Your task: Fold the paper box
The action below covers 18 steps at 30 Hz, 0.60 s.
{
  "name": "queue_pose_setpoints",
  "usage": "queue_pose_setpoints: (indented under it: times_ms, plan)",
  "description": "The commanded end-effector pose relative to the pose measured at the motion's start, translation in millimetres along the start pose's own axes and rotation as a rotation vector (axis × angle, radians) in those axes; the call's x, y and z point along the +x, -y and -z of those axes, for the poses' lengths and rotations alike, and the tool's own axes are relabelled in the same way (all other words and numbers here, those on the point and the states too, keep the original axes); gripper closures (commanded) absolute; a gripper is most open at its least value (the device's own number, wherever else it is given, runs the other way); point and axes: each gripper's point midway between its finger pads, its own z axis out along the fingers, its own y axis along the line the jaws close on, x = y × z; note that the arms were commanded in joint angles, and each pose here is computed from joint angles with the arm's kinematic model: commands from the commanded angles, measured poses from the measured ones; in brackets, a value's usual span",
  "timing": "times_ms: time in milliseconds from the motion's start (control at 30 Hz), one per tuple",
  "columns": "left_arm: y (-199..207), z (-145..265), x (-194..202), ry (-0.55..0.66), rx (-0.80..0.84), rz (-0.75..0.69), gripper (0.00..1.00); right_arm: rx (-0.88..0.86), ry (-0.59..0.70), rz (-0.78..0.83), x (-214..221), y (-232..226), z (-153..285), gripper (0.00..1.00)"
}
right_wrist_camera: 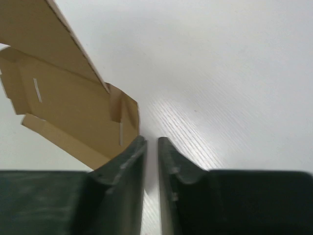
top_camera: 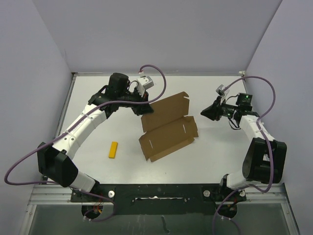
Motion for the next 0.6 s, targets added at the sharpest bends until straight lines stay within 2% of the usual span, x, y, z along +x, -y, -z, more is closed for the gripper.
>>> queue_pose_setpoints:
  times_ms: [0, 33, 67, 267, 400, 567]
  plan:
    - [12, 15, -25, 0.071, 0.007, -0.079, 1.00, 0.157, -0.051, -0.115, 16, 36, 1, 0.90]
    - [13, 15, -26, 0.072, 0.007, -0.080, 1.00, 0.163, -0.066, -0.150, 23, 41, -2, 0.97]
    - [13, 16, -27, 0.074, 0.009, -0.082, 1.00, 0.158, -0.083, -0.180, 31, 43, -6, 0.98]
    - [15, 17, -27, 0.078, 0.011, -0.085, 1.00, 0.059, -0.110, -0.207, 46, 31, -31, 1.00]
    - [15, 18, -26, 0.079, 0.010, -0.091, 1.00, -0.038, -0.097, -0.207, 49, 14, -41, 0.97]
    - [13, 17, -25, 0.075, 0.007, -0.097, 1.00, -0.172, -0.073, -0.213, 46, -9, -48, 0.86]
